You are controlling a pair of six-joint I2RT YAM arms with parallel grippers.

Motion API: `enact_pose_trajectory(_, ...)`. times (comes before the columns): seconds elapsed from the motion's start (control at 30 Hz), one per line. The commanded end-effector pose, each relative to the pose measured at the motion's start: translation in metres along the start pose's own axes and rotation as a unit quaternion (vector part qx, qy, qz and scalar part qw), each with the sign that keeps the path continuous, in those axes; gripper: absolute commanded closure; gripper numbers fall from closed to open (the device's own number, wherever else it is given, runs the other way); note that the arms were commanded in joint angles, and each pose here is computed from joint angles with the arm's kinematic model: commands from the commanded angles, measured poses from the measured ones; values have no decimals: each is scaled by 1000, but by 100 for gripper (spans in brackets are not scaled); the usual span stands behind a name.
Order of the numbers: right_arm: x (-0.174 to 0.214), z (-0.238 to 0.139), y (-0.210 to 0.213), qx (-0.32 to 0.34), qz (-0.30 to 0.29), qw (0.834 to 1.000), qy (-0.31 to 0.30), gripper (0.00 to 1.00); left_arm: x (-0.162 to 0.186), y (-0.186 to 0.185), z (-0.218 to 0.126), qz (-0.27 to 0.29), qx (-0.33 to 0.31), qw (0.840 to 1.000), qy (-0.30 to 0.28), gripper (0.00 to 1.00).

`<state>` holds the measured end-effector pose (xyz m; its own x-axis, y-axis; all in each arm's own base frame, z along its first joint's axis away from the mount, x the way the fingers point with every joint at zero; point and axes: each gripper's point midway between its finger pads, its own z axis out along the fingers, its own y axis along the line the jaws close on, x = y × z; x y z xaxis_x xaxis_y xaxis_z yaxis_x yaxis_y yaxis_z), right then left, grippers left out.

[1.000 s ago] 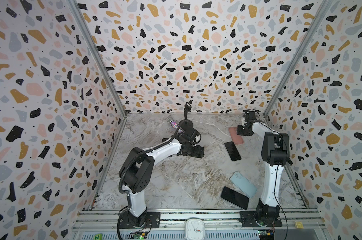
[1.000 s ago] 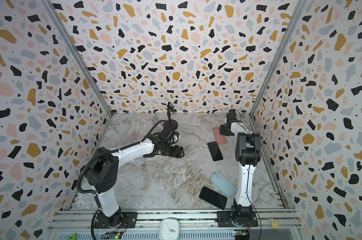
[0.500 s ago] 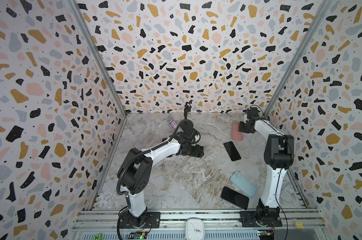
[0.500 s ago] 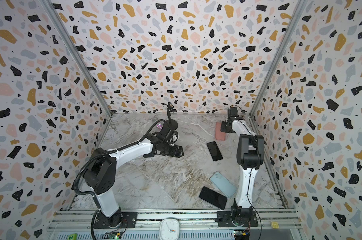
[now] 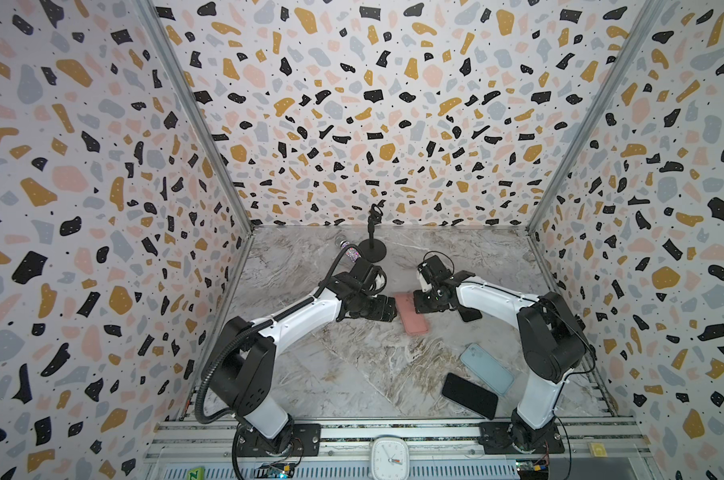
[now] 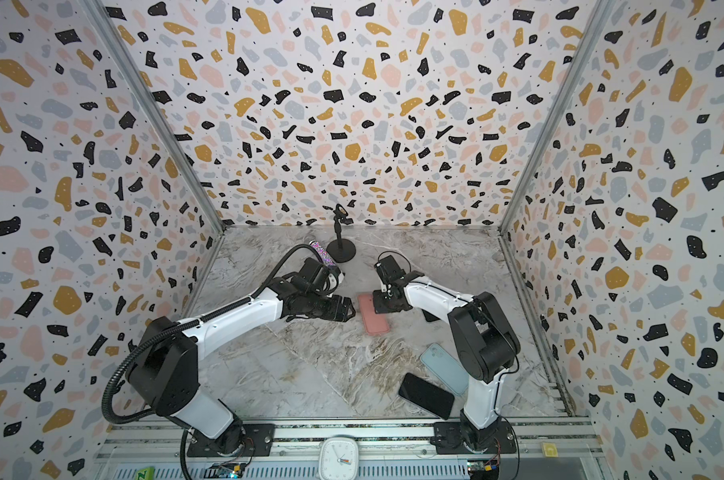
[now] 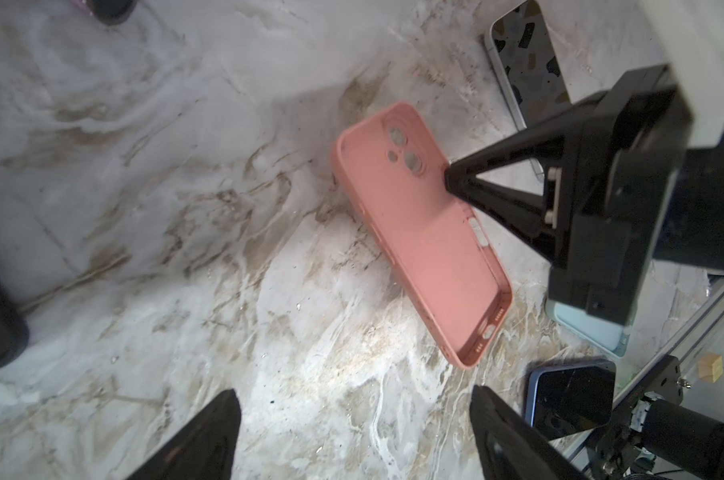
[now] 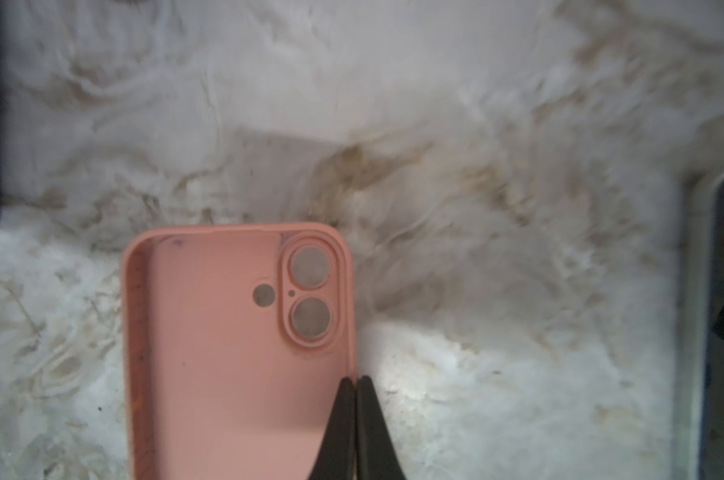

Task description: Put the phone into the phone case

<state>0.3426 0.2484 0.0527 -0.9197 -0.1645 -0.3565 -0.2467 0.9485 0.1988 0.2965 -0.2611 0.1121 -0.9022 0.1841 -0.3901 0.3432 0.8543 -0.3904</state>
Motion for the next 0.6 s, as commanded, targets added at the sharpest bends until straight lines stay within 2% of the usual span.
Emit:
enact_pose_trajectory(0.0,-1,3,3,22,21,999,-17,96,-3,2,-2,-7,8,1000,-21,13)
enact_pose_trajectory(0.1,6,9,8,25,20,999,-16,95,6,7,5,-8,4,1000,-7,13)
enact_pose_trajectory(0.3,18,16,12,17,22,1000,0,84,12,13,10,-7,-1,1000,1,12)
enact_pose_trajectory(0.43,14,6,11,17,3,1000,5,69,11,10,12,-10,9,1000,4,12)
enact_pose_trajectory(0.57,-7,-24,-8,74,-54,996,-11,56,8,3,10,-15,27,1000,-2,12)
